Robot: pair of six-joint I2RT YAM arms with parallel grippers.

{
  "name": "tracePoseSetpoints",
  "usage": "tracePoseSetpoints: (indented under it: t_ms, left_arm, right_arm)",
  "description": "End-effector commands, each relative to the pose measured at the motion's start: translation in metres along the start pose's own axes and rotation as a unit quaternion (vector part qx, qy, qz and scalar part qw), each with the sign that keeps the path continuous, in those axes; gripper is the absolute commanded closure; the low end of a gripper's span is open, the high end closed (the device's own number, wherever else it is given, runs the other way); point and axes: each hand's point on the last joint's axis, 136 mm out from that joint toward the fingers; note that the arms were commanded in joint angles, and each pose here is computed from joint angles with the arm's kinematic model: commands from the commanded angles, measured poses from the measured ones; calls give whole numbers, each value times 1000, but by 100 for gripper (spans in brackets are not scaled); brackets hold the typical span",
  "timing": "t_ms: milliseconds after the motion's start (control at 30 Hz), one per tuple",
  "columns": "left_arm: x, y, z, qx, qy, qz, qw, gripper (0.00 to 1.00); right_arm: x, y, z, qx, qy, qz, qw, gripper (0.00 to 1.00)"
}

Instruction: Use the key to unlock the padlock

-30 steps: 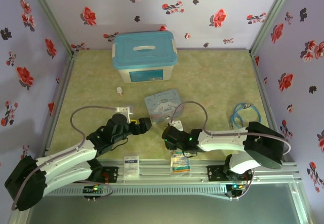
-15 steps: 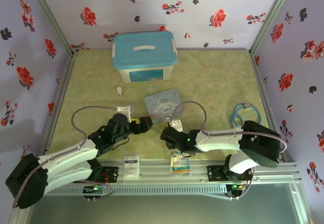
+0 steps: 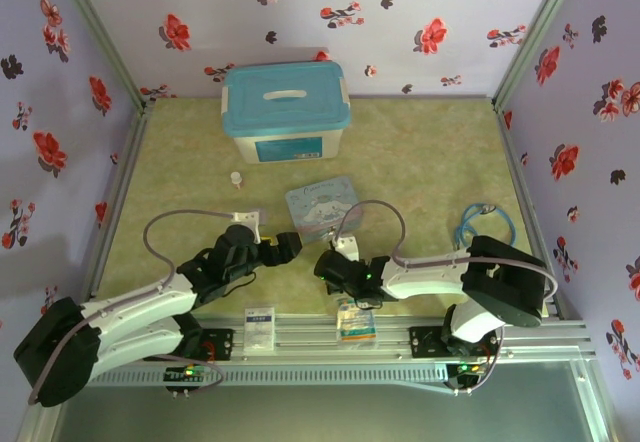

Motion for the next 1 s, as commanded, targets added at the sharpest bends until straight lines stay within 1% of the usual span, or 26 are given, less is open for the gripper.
tracePoseSetpoints:
  t_ms: [0,33,133,200,233,300,333,400,533,600,633,667,733,767,867,967]
  left_arm:
    - [-4,0,-3,5,3,-13,1000,3]
    - [-4,0,-4,6,2,-13,1000,3]
    - [-8,3,-17,23,-9,-18,1000,5]
    - [-14,7,-33,49,-22,-28,998,9]
    - [-16,9,-44,67,-34,-34,997,11]
    - [-17,12,-65,106,-58,-36,992,15]
    - [-17,13,-76,126,-72,-34,989,18]
    - [-11,11,-92,156,-91,-19,983,23]
    - [7,5,-124,215,-123,17,969,39]
    - [16,1,-135,232,-138,31,962,42]
    - [21,-1,-140,236,-146,38,960,43]
    - [23,-3,-142,236,-150,42,959,48]
    - [24,-6,-143,236,-149,44,959,62]
    - [23,-5,-144,242,-144,38,959,65]
    - [17,0,-149,263,-128,18,956,67]
    - [19,0,-149,261,-126,25,957,71]
  right_arm:
    - [14,-6,-1,-8,1,20,1000,99]
    - [12,-3,0,-13,2,15,1000,100]
    - [3,7,-1,-38,14,3,999,100]
    - [0,11,-1,-84,20,4,996,100]
    - [-4,15,2,-121,21,3,992,100]
    - [-10,26,5,-181,40,-8,983,100]
    - [-13,34,8,-205,64,-18,977,100]
    - [-19,51,12,-235,97,-36,966,100]
    - [-31,80,23,-302,127,-72,942,100]
    - [-36,95,29,-332,134,-89,929,100]
    - [-38,101,31,-343,138,-98,924,100]
    - [-40,108,33,-352,140,-108,919,100]
    - [-44,118,33,-362,142,-124,913,100]
    - [-45,121,32,-365,142,-131,911,100]
    - [-47,128,30,-369,138,-143,908,100]
    - [-48,131,26,-367,134,-151,908,100]
Point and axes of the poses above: each hand's point on the last joint's axis, 136 mm out from that joint toward the fingers, its own y axis back along the fingers, its own z axis along the line the jaws close on, x = y × z, and after that the axes turned 3 degrees about y, right-handed
